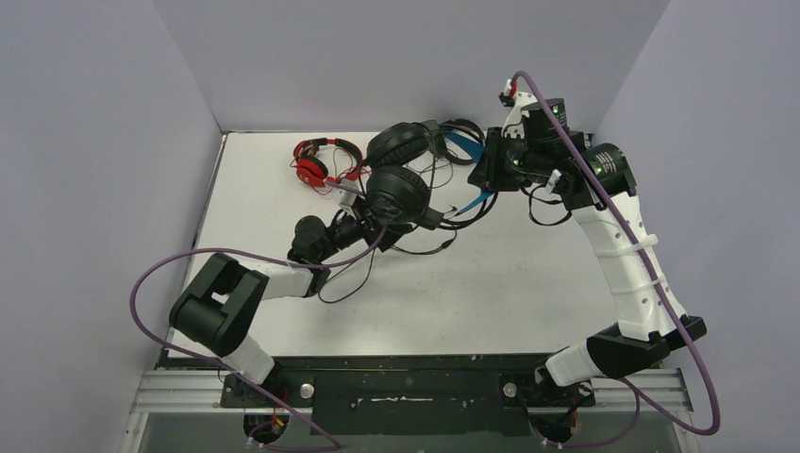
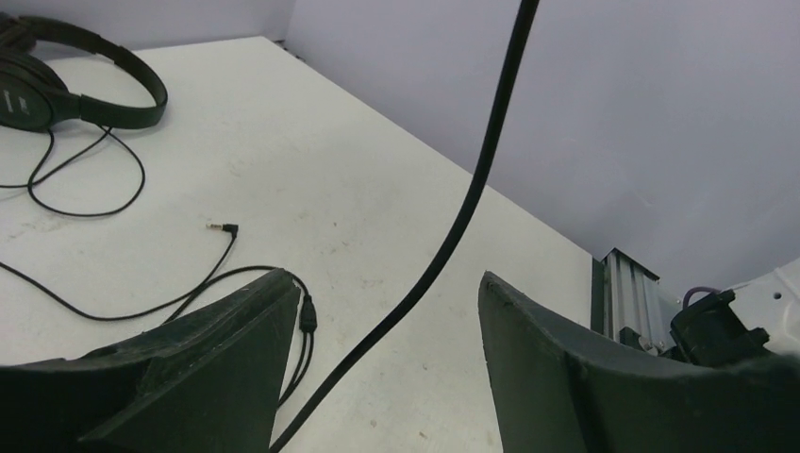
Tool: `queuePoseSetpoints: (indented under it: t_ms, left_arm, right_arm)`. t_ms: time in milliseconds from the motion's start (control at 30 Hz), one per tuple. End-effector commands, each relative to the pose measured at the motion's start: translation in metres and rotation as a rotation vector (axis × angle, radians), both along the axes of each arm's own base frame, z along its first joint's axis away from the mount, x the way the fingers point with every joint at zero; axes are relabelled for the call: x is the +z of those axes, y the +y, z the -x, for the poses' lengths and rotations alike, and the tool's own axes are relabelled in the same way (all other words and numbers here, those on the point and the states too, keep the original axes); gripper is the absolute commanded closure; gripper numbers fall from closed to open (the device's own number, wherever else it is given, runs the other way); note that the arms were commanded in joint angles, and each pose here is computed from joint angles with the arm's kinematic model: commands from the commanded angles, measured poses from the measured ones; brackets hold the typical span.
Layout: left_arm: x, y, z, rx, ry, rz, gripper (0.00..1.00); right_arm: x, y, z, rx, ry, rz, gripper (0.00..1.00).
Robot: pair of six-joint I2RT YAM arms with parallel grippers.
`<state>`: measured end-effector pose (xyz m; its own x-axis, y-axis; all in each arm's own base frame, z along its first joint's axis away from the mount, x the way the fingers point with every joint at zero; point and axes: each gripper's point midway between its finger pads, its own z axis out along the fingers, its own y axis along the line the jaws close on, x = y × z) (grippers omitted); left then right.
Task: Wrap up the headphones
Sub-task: Wrap the headphones cable around the headphones.
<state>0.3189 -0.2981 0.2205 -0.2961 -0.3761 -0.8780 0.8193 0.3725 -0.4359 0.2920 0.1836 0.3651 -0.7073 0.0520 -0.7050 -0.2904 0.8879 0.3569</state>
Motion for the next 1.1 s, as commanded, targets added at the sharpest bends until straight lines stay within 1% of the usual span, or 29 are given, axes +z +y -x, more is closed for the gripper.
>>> queuePoseSetpoints:
  t_ms: [0, 200, 400, 533, 733, 967, 1067]
  left_arm:
    - [0.005, -0.005, -0.007, 0.009, -0.075, 0.016, 0.36]
    - [-0.021, -0.018, -0.009, -0.024, -0.024, -0.012, 0.52]
    - [-0.036, -0.026, -0.002, -0.039, 0.011, -0.016, 0.57]
    - [-0.043, -0.036, 0.012, -0.064, 0.021, -0.032, 0.64]
    - [-0.049, -0.038, 0.029, -0.058, 0.029, -0.05, 0.65]
    - [-0.053, -0.044, 0.05, -0.115, 0.04, -0.069, 0.65]
    - [-0.057, -0.041, 0.053, -0.112, 0.047, -0.075, 0.69]
  right_arm:
    - [0.04, 0.005, -0.003, -0.028, -0.078, -0.129, 1.0]
    - [0.053, 0.001, -0.008, -0.068, -0.097, -0.174, 1.0]
    - [0.067, -0.01, -0.021, -0.172, -0.136, -0.208, 1.0]
    - [0.069, -0.011, -0.031, -0.231, -0.131, -0.241, 1.0]
    - [0.068, -0.018, -0.044, -0.311, -0.135, -0.266, 1.0]
    - [0.072, -0.033, -0.054, -0.407, -0.165, -0.29, 1.0]
    - [0.072, -0.037, -0.056, -0.426, -0.165, -0.292, 1.0]
